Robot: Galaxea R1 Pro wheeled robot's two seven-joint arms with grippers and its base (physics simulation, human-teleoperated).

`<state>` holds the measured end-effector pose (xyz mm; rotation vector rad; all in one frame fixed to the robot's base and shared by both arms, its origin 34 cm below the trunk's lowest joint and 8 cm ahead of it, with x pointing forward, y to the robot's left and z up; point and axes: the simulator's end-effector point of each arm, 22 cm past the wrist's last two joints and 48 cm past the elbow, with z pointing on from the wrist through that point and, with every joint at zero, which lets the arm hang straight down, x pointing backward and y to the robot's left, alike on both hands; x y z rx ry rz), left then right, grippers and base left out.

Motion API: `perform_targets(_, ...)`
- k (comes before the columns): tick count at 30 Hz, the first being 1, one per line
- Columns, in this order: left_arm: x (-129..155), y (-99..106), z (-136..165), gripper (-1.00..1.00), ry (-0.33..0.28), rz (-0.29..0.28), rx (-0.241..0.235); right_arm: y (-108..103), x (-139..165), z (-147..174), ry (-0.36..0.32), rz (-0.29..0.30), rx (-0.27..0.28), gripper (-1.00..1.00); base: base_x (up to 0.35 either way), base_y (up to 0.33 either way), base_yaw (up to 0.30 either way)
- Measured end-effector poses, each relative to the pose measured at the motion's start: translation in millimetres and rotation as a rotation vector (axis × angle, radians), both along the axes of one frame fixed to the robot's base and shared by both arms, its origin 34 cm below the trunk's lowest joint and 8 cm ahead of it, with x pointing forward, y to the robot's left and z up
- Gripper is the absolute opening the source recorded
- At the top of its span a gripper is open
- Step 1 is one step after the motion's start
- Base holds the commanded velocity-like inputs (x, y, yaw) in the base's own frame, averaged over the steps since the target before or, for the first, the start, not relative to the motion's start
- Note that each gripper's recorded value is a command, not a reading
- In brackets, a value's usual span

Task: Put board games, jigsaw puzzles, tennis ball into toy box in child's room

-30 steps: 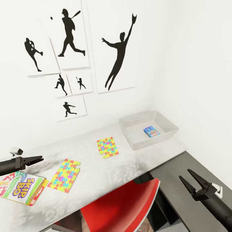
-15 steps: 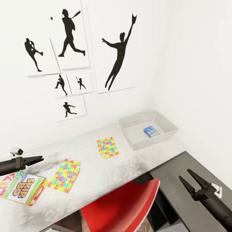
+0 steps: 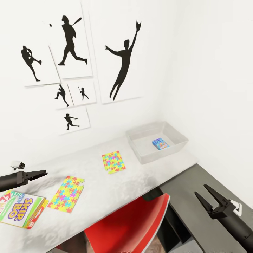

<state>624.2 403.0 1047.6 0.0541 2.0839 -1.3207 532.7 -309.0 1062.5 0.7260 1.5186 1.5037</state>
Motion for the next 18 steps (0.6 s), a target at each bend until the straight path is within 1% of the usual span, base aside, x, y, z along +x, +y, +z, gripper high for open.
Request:
perform_targets(7,-0.1,-0.2,5.4,1.00,-0.013,-0.001,0.001,0.0,-0.7,6.1,-0.018,0.001,0.004,1.00,-0.169,0.047,-0.135)
perform_targets(14,-1.0,-0.2,10.5,1.00,-0.024,-0.001,0.002,0.2,-3.7,21.1,-0.071,0.008,0.024,1.00,-0.213,0.105,-0.156)
perform_targets(18,-1.6,-0.1,13.6,1.00,-0.030,-0.001,0.001,0.1,-5.0,27.0,-0.091,0.009,0.029,1.00,-0.086,0.043,-0.171)
